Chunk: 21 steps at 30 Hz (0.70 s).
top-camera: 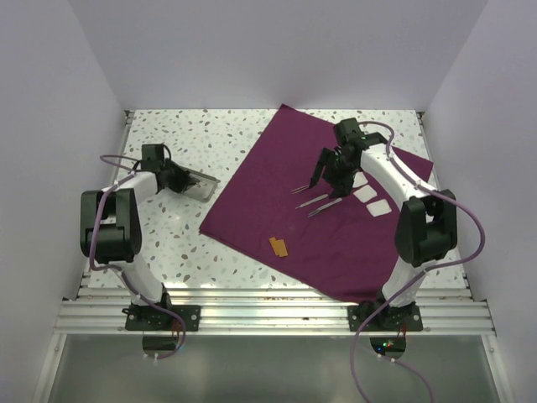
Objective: Prepare the surgical pack
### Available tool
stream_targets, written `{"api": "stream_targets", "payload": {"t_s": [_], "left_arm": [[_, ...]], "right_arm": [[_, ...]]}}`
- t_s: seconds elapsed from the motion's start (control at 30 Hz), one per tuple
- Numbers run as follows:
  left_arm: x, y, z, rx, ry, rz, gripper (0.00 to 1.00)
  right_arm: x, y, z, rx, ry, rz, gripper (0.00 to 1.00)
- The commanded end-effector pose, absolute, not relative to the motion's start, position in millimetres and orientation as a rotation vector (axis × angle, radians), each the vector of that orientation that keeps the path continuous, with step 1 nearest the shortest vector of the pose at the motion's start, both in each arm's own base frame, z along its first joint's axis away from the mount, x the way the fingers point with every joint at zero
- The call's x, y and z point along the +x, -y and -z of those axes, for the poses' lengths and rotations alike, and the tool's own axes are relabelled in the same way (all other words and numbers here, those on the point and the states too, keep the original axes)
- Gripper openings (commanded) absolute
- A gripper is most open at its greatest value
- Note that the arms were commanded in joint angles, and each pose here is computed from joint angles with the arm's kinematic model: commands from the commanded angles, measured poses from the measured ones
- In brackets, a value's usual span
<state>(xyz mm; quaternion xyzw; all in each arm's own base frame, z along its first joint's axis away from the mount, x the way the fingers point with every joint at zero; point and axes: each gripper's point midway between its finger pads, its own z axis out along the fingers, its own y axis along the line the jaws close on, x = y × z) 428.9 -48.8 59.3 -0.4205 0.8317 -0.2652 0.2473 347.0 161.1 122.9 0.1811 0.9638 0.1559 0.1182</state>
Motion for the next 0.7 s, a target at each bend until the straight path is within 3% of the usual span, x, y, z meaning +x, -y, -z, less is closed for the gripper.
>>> {"api": "stream_targets", "payload": {"t_s": [0.0, 0.1, 0.2, 0.23, 0.43, 0.67], "left_arm": [[442.5, 42.3, -71.3, -1.197, -2.216, 0.731, 0.00], [445.3, 40.8, -70.1, -1.196, -2.205, 0.726, 0.00], [449.7, 40.8, -68.3, -1.185, -2.198, 0.745, 0.17], [450.7, 40.8, -67.0, -1.179, -2.203, 0.744, 0.30], [441.9, 41.9, -70.1, -1.113, -2.249, 0.720, 0.68], [422.4, 47.6, -86.3, -0.908, -2.324, 0.676, 0.68]], "right_arm": [[360.0, -159.5, -128.8, 0.526, -2.795, -0.429, 0.72], [364.6, -159.6, -124.4, 0.546, -2.795, -0.420, 0.72], [363.8, -151.3, -108.7, 0.627, -2.840, -0.325, 0.72], [363.4, -146.3, -104.1, 0.669, -2.848, -0.285, 0.71], [369.6, -124.7, -90.0, 0.881, -2.835, -0.158, 0.66], [357.1, -124.3, -66.9, 1.003, -2.846, -0.127, 0.60]]}}
